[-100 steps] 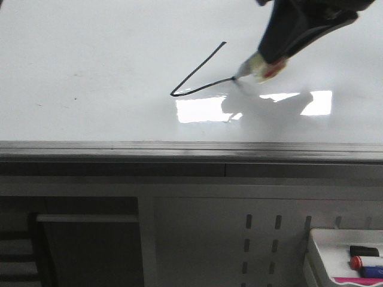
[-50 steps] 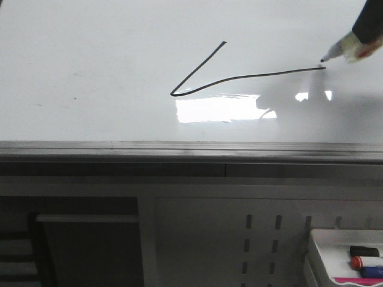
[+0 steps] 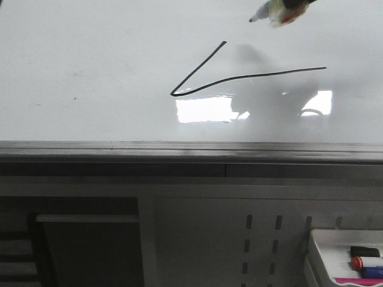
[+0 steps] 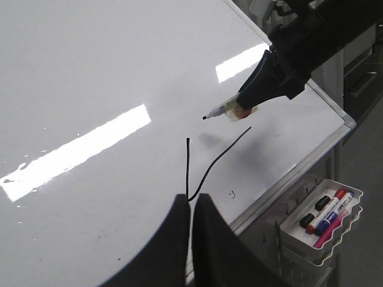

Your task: Write number 4 on whiteboard

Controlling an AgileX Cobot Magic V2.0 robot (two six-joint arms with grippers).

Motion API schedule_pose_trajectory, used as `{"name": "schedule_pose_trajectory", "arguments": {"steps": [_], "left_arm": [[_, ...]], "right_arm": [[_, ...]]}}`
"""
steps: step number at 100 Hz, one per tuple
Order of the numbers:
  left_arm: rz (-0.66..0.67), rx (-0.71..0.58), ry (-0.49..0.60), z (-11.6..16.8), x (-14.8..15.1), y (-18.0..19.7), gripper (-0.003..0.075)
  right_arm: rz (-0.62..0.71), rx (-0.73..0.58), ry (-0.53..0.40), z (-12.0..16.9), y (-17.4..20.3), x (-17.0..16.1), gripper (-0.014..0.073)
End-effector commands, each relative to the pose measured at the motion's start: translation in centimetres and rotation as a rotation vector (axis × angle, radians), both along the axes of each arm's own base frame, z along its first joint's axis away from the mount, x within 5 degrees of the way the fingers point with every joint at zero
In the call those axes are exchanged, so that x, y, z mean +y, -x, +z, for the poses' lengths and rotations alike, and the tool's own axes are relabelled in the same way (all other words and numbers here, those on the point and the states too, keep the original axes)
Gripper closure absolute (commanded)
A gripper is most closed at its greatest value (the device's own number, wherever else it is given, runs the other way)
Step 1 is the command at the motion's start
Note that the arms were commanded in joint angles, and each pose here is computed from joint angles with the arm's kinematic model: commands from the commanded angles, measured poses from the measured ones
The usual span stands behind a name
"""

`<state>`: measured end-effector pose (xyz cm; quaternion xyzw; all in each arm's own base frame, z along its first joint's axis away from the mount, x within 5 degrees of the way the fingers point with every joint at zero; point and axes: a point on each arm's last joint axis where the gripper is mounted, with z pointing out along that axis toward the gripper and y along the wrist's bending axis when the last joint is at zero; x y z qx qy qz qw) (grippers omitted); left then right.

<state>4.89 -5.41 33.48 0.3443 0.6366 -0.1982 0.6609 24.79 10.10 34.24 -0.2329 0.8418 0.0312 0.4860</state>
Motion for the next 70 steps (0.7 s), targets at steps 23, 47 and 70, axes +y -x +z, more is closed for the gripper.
{"name": "schedule_pose_trajectory", "arguments": {"steps": [23,47,70], "left_arm": [[0.034,-0.036,0.077,1.3,0.2,-0.2,0.0741],[0.034,-0.036,0.077,1.3,0.2,-0.2,0.0741],[0.034,-0.036,0.077,1.3,0.2,-0.2,0.0741]], "right_arm": [[0.011,-0.041,-0.013,0.2,-1.6,0.8,0.0655],[0.0,0.034,0.021,-0.7,-1.6,0.7,0.0655],[0.044,0.24,0.038,-3.3,0.5,2.2,0.0655]]}}
